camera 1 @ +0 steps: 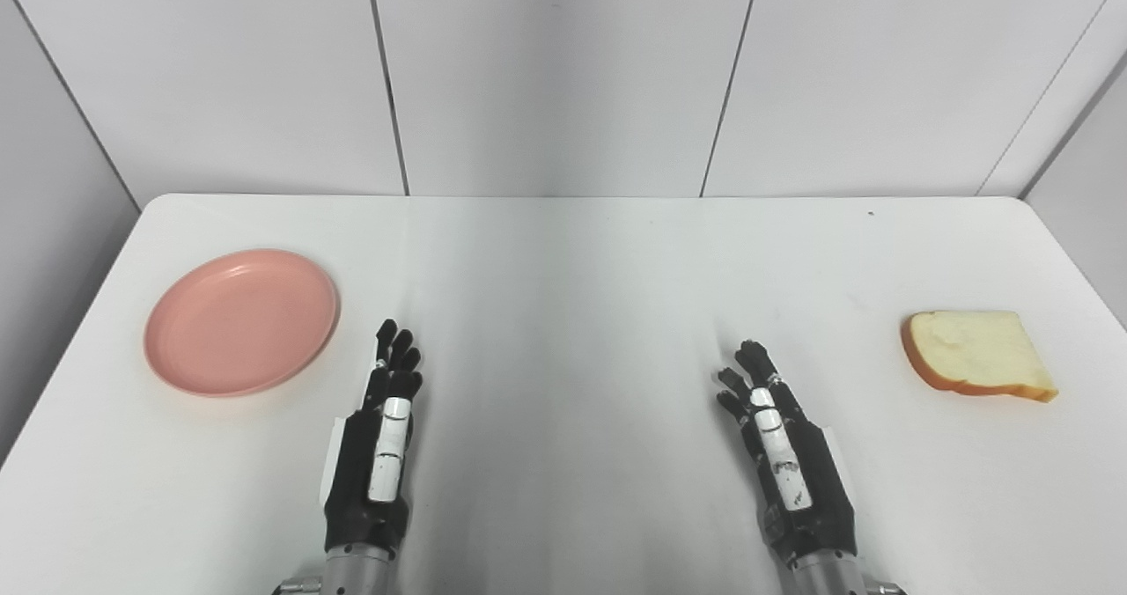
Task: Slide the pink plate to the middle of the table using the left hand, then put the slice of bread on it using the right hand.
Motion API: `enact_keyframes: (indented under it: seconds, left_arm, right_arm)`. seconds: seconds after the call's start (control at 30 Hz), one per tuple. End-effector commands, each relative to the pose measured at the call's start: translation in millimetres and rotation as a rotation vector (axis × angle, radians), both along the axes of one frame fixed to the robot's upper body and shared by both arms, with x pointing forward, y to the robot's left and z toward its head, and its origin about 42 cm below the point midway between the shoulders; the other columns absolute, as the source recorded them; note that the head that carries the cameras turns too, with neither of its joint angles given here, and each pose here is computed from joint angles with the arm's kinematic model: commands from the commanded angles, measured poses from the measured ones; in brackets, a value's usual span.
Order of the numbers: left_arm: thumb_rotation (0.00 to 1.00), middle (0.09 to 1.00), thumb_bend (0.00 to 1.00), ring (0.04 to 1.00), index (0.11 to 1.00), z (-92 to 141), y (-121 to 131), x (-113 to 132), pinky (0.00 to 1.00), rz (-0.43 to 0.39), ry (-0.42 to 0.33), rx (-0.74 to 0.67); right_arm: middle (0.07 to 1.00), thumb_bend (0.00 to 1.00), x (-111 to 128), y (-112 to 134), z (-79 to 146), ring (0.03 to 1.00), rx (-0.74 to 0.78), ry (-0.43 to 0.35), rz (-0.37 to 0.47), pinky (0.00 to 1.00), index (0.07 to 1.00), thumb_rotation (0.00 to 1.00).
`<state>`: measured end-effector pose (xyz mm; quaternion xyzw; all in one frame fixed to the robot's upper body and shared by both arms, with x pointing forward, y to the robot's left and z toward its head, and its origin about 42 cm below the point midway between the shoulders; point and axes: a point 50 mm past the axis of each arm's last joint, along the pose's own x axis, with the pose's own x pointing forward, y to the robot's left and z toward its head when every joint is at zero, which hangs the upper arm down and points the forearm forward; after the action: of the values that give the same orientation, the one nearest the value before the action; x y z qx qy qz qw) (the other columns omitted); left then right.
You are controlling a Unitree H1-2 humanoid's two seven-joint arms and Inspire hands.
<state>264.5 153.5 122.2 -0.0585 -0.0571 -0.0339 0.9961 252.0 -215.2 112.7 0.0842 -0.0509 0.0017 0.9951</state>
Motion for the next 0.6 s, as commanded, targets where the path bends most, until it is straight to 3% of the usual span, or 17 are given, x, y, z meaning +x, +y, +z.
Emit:
enact_keyframes:
  seconds: [0.0, 0.17, 0.33, 0.43, 0.57]
  left_arm:
    - [0.90, 1.000, 0.65, 0.997, 1.000, 14.1, -3.3, 3.7, 1.00, -0.004, -0.076, -0.003]
    - [0.89, 1.000, 0.71, 0.995, 1.000, 13.6, -3.5, 3.3, 1.00, -0.007, -0.085, -0.010]
    - [0.88, 1.000, 0.66, 1.000, 1.000, 14.5, -2.3, 1.3, 1.00, -0.005, -0.078, -0.013]
    - [0.88, 1.000, 0.71, 1.000, 1.000, 14.5, -1.4, 0.6, 1.00, -0.003, -0.085, -0.009]
    - [0.88, 1.000, 0.67, 1.000, 1.000, 12.5, -1.3, -1.7, 1.00, -0.015, -0.082, -0.007]
  right_arm:
    - [0.945, 0.73, 2.2, 0.1, 4.4, 0.898, -0.001, -0.033, 0.007, 0.90, 0.915, 0.76]
    - [0.946, 0.71, 1.0, -0.7, 4.7, 0.905, -0.014, -0.031, 0.009, 0.91, 0.915, 0.76]
    - [0.942, 0.74, 1.0, -1.3, 4.1, 0.905, -0.011, -0.030, -0.001, 0.90, 0.909, 0.74]
    - [0.947, 0.71, -0.4, -1.8, 7.8, 0.910, -0.021, -0.043, -0.001, 0.91, 0.910, 0.74]
    - [0.949, 0.69, -2.0, -1.6, 5.4, 0.903, -0.039, -0.052, 0.003, 0.90, 0.910, 0.73]
